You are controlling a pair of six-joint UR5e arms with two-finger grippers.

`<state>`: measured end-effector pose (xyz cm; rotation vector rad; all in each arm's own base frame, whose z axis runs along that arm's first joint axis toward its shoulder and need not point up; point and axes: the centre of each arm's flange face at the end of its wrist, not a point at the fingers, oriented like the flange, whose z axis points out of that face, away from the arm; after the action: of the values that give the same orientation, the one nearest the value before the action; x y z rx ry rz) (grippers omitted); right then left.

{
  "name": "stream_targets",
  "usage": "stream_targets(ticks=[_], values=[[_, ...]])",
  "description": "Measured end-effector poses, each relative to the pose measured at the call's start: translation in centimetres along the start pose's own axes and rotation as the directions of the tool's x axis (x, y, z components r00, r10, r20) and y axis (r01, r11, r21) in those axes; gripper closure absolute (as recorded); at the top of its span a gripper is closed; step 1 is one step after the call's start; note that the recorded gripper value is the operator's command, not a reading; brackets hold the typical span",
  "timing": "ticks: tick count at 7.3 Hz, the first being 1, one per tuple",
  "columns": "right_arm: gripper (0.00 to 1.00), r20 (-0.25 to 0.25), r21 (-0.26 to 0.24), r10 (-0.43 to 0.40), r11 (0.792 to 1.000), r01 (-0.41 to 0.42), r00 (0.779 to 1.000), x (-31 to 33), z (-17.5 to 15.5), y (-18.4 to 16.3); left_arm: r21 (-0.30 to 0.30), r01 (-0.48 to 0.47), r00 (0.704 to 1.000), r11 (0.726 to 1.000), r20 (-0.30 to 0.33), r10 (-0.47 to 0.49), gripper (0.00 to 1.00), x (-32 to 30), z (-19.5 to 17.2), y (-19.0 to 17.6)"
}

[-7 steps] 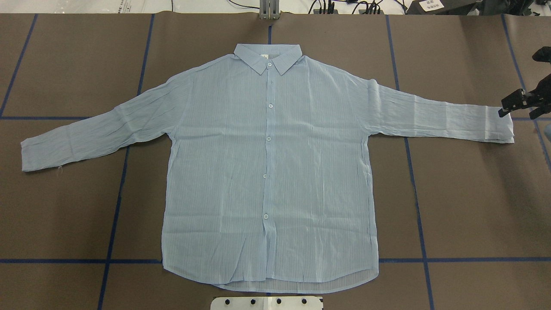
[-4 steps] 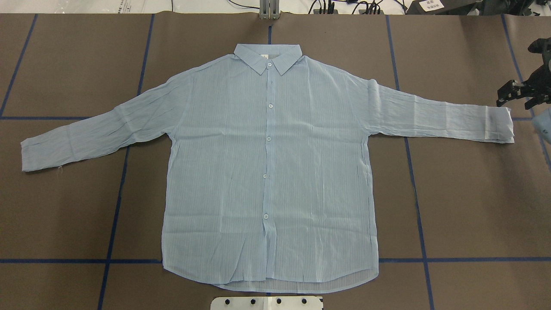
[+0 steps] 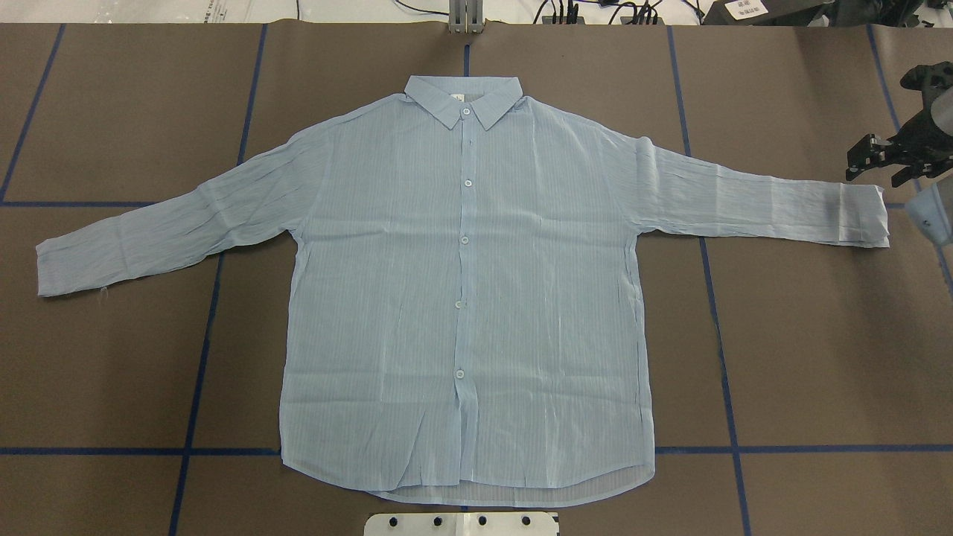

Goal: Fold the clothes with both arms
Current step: 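Lower the right gripper onto the sleeve cuff nearest it and grasp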

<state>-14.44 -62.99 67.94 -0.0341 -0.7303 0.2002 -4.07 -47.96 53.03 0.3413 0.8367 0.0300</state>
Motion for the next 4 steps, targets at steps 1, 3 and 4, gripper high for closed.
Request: stream_targets(ticks=[1, 3, 4], values=[[0.25, -0.003, -0.006, 0.006, 1.0, -0.006, 1.0, 0.4, 0.5, 0.1, 0.003, -0.003, 1.0, 1.0, -0.001, 0.003, 0.0, 0.2, -0.2, 0.0], [0.52, -0.009, -0.016, 0.016, 1.0, -0.016, 1.0, 1.2, 1.1, 0.5, 0.007, -0.006, 1.0, 1.0, -0.001, 0.006, 0.0, 0.4, -0.4, -0.1], [0.85, -0.011, -0.019, 0.019, 1.0, -0.019, 1.0, 1.4, 1.3, 0.7, 0.009, -0.007, 1.0, 1.0, -0.001, 0.007, 0.0, 0.5, -0.5, -0.1]])
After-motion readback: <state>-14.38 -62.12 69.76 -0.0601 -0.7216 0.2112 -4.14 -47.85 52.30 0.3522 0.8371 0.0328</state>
